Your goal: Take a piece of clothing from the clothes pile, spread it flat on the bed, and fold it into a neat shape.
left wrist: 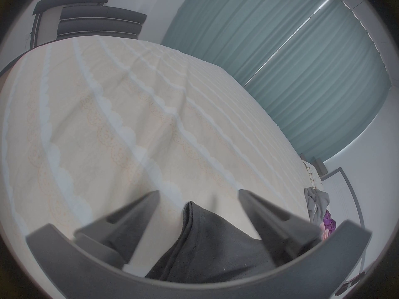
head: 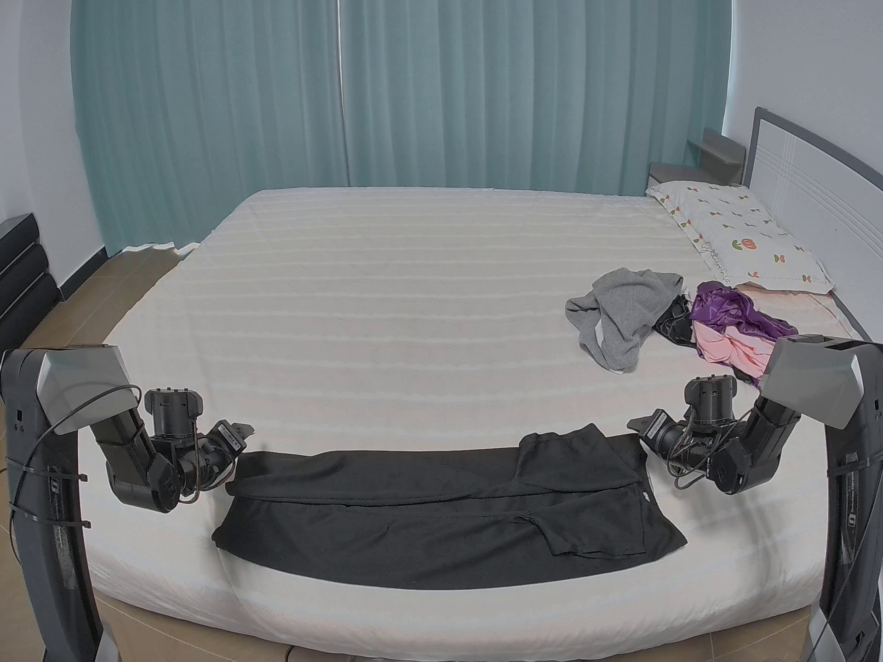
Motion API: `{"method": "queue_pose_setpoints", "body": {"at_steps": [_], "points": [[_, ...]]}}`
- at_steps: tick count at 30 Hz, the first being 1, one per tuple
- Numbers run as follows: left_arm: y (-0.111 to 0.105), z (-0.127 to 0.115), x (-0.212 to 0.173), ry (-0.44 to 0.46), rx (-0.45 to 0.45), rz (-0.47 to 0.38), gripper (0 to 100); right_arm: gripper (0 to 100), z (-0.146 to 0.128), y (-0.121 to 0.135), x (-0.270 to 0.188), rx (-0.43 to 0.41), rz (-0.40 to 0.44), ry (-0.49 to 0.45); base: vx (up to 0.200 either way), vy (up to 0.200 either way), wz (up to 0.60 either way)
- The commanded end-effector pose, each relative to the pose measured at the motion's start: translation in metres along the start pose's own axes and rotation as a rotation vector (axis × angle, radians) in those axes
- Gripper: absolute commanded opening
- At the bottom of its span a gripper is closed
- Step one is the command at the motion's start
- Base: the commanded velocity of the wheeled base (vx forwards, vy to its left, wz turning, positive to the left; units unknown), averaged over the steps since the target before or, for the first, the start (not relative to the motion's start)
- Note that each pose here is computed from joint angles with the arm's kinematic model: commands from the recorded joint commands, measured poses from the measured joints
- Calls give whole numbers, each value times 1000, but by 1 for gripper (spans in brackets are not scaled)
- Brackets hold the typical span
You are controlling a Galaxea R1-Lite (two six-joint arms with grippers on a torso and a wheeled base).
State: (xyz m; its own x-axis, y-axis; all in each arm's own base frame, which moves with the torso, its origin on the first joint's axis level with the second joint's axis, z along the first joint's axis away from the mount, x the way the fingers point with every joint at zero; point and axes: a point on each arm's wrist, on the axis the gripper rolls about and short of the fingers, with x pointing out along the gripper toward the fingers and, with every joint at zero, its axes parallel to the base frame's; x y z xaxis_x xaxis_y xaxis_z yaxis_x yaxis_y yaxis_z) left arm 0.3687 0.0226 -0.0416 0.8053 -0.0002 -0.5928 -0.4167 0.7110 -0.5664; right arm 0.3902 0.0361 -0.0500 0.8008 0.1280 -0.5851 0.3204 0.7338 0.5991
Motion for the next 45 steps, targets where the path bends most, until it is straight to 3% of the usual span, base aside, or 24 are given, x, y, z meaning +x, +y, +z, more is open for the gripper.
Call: {"method": "queue_pose_setpoints", "body": {"at_steps": [1,8,14,25,29,33,45], "points": [[-1,2,-1,-1,-21,-6,100,100,4,4,-8,13,14,-8,0,0,0],[-1,3,-22,15,-91,-10,100,100,5,7,-12,40,21,-9,0,0,0],[8,10,-72,98,-168,-75,100,100,3,8,-13,40,22,1,0,0,0],[24,-12,-87,168,-198,2,100,100,1,7,-13,39,20,5,-109,0,0],[26,-26,-96,215,-162,20,100,100,2,6,-12,40,19,6,0,0,0],[31,-33,-97,235,-44,31,100,100,2,6,-12,41,18,6,0,0,0],[24,-44,-78,199,40,50,100,100,1,7,-12,38,18,7,0,0,0]]}}
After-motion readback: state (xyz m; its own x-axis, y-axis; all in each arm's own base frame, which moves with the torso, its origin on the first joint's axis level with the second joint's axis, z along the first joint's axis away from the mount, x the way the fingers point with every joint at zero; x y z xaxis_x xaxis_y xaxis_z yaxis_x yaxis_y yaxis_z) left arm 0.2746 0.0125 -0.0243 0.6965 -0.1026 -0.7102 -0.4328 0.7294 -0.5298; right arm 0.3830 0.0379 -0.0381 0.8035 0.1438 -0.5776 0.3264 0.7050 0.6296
